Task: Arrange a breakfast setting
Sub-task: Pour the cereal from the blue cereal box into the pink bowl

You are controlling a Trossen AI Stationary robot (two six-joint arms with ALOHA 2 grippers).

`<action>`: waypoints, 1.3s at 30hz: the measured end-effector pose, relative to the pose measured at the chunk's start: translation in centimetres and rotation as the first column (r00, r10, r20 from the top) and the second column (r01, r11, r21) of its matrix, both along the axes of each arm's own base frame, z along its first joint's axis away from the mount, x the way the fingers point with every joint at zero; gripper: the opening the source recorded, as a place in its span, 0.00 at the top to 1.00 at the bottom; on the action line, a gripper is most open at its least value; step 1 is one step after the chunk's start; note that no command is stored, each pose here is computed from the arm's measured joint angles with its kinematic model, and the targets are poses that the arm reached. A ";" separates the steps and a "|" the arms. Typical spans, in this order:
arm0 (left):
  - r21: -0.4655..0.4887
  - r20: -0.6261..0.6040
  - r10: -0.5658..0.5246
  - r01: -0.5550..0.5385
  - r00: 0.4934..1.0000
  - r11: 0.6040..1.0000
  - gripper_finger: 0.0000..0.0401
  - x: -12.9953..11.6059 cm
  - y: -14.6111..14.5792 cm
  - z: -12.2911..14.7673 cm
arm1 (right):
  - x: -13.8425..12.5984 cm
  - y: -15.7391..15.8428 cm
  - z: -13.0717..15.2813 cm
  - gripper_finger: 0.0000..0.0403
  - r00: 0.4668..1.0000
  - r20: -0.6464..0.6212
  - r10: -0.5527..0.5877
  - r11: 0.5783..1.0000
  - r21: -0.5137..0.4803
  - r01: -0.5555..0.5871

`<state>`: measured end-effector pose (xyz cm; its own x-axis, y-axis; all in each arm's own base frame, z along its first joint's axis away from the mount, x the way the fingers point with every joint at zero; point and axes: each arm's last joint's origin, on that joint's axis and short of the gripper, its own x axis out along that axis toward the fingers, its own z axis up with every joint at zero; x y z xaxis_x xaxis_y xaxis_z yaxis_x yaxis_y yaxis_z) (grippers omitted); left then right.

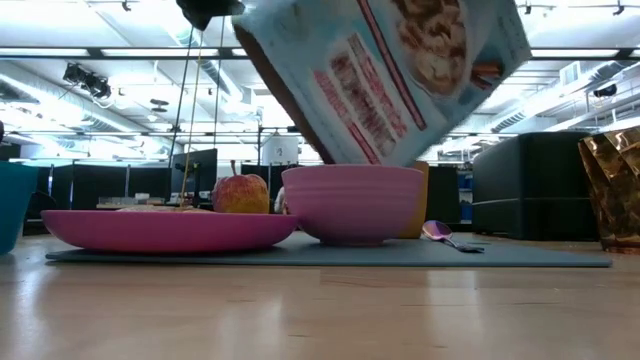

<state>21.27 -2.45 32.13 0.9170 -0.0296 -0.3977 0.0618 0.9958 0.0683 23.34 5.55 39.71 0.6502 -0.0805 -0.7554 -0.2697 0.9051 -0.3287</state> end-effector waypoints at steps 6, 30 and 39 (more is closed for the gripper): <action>0.003 -0.017 -0.001 0.001 1.000 1.000 0.46 -0.1 0.0 -0.1 | 0.1 -0.1 0.4 0.70 1.000 0.017 -0.017 1.000 -0.019 0.017; 0.017 -0.042 -0.032 0.032 0.999 0.999 0.46 -0.4 -0.5 -0.3 | -1.8 -0.2 0.7 0.70 0.997 0.012 -0.083 0.996 0.042 0.082; 0.022 -0.059 -0.041 0.043 0.997 0.999 0.50 -0.8 -0.6 -0.3 | -6.3 -1.3 -0.2 0.70 0.980 0.135 -0.146 0.980 0.156 0.124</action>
